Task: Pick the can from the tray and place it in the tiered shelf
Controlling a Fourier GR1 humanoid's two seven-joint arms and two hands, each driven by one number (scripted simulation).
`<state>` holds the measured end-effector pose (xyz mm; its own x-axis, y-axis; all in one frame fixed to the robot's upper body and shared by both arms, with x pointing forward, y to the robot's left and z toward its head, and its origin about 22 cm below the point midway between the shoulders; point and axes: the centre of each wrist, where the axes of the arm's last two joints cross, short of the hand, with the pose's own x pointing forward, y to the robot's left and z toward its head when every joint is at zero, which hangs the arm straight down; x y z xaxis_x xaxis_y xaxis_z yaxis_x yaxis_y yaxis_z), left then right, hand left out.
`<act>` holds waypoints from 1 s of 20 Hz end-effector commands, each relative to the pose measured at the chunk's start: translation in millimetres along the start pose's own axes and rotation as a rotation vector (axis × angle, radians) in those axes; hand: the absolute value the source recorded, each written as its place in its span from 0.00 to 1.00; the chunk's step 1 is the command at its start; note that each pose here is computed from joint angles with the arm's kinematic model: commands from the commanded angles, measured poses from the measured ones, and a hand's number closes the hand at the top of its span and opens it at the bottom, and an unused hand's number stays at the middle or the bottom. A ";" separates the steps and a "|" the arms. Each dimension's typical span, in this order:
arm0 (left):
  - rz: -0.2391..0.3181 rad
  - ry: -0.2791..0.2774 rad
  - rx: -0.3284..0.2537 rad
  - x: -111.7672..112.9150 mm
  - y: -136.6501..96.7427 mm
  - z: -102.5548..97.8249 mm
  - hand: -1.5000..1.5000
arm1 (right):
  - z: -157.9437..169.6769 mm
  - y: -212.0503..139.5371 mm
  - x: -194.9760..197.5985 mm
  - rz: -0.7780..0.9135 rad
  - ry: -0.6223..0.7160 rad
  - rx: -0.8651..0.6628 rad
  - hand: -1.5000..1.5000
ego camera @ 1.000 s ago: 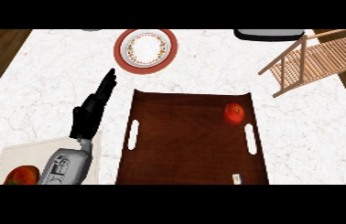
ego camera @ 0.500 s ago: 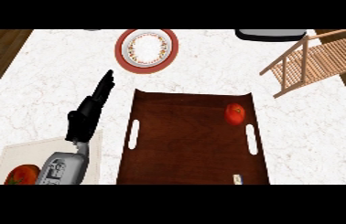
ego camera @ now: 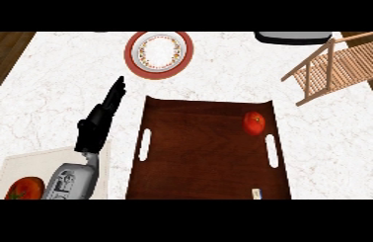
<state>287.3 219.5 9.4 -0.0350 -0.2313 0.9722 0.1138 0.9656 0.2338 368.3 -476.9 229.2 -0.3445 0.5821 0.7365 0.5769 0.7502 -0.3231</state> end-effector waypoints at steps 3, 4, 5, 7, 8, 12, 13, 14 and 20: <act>0.022 -0.015 -0.024 -6.4 -6.2 8.8 0.50 | -12.3 -19.3 -5.7 -0.029 0.010 -0.016 1.00; 0.009 -0.008 -0.002 11.6 -4.0 -3.2 0.50 | -8.5 1.2 -10.0 -0.026 0.000 0.002 1.00; 0.017 -0.012 -0.011 14.8 -10.3 -13.1 0.50 | 0.0 -12.5 -22.5 -0.031 -0.008 -0.009 1.00; -0.005 -0.028 -0.002 7.3 -2.3 -3.9 0.50 | 4.6 -26.3 -24.4 0.269 0.092 -0.020 1.00; 0.012 -0.019 -0.028 20.4 -13.4 -10.2 0.50 | -1.1 -25.3 -20.0 0.275 0.125 -0.081 1.00; 0.010 -0.001 -0.021 10.6 7.3 -0.5 0.50 | 10.1 -18.3 -36.2 0.277 0.205 -0.116 0.00; 0.013 -0.013 -0.007 16.2 -1.5 -7.4 0.50 | 7.5 -23.8 -33.4 0.271 0.190 -0.111 0.00; -0.003 -0.012 -0.012 3.9 -17.9 4.8 0.50 | 19.5 -21.8 -46.6 0.262 0.196 -0.134 0.00; -0.007 -0.017 0.001 12.8 -9.7 -1.2 0.50 | 9.2 -37.8 -36.8 0.064 0.228 -0.125 0.00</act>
<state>289.2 210.7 20.1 -0.0495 -0.2307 0.9718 0.1214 0.9644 0.2351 354.4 -520.8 210.7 -0.1052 0.5952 0.7967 0.6940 0.6177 -0.3699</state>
